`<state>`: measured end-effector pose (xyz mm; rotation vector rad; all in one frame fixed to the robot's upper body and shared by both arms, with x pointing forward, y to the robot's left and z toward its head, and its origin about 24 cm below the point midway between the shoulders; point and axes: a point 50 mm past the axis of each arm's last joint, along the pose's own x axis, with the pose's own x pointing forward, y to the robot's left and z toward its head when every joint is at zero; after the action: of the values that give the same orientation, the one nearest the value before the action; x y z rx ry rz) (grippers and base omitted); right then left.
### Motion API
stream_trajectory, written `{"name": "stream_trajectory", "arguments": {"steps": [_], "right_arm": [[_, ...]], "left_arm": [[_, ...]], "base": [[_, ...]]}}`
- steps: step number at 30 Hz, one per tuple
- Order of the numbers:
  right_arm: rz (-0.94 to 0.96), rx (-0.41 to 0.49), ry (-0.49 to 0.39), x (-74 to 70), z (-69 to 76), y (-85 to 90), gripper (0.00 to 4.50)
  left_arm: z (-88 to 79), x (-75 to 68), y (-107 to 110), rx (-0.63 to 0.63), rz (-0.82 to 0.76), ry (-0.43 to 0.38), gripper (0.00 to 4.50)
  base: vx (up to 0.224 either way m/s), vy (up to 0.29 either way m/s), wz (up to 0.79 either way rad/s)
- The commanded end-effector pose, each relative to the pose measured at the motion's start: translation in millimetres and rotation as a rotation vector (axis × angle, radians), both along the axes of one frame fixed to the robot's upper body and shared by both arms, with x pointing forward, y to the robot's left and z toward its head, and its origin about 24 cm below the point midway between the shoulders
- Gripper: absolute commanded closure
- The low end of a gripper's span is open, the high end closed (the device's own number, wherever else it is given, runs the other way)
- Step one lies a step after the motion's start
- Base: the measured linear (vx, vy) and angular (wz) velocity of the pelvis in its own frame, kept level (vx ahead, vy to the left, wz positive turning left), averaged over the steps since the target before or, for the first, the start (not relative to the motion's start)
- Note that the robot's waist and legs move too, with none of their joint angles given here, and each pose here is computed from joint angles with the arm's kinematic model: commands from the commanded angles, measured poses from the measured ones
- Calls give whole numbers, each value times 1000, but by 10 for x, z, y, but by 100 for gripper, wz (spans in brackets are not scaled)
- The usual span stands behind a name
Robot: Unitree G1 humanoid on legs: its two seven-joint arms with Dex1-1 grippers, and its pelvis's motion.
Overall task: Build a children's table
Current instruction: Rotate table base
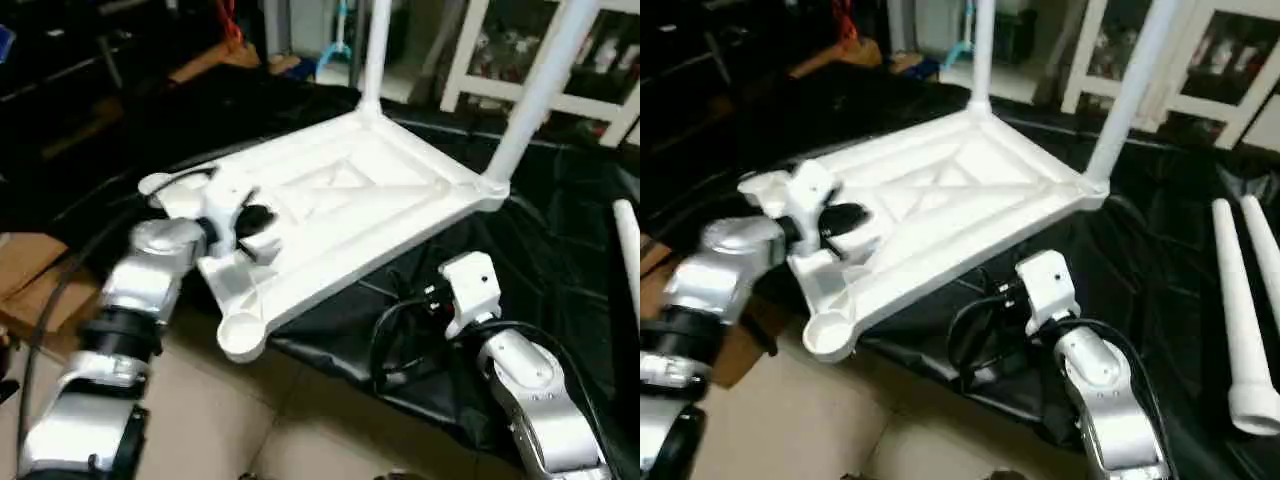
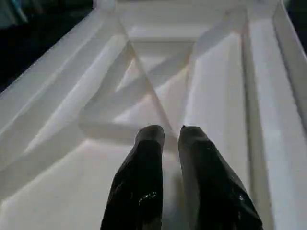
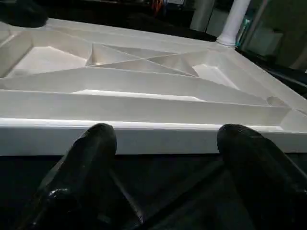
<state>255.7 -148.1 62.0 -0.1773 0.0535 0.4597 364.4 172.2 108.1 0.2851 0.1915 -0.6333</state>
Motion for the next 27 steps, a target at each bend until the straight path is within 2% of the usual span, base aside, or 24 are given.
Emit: {"name": "stream_trajectory", "arguments": {"steps": [1, 2, 3, 4, 5, 6, 7, 10, 12, 16, 19, 21, 26, 27], "right_arm": [[152, 101, -25, -26, 160, 206, 73], [212, 133, -26, -47, 196, 272, 73], [313, 186, -20, -72, 269, 385, 73], [394, 206, -22, -89, 329, 469, 73], [410, 205, -24, -90, 342, 485, 73], [420, 181, -35, -66, 348, 491, 73], [420, 180, -35, -65, 348, 490, 73], [368, 170, -42, 1, 330, 433, 73], [329, 154, -39, 27, 307, 373, 73], [256, 120, -29, 79, 269, 287, 73], [166, 83, -24, 143, 233, 187, 73], [61, 74, -24, 196, 226, 48, 73], [-5, 51, -14, 184, 188, -66, 73], [-32, 38, -9, 176, 169, -102, 73]], "left_arm": [[230, 45, 206, -13, 67, -87, 372], [267, 45, 254, -13, 75, -97, 372], [278, 0, 404, 39, 78, -78, 372], [269, -74, 563, 99, 72, -44, 372], [263, -100, 609, 116, 68, -32, 372], [228, -212, 774, 151, 58, 19, 372], [227, -217, 780, 152, 58, 22, 372], [135, -484, 1071, 216, 29, 143, 372], [30, -681, 1167, 254, -33, 247, 372], [-56, -723, 1062, 235, -82, 256, 372], [-155, -700, 871, 223, -123, 270, 372], [-225, -654, 628, 214, -189, 285, 372], [-323, -601, 374, 199, -267, 300, 372], [-385, -576, 252, 201, -301, 312, 372]], "base": [[0, 0, 0], [0, 0, 0], [0, 0, 0], [0, 0, 0], [0, 0, 0], [0, 0, 0], [0, 0, 0], [0, 0, 0], [0, 0, 0], [0, 0, 0], [0, 0, 0], [0, 0, 0], [0, 0, 0], [0, 0, 0]]}}
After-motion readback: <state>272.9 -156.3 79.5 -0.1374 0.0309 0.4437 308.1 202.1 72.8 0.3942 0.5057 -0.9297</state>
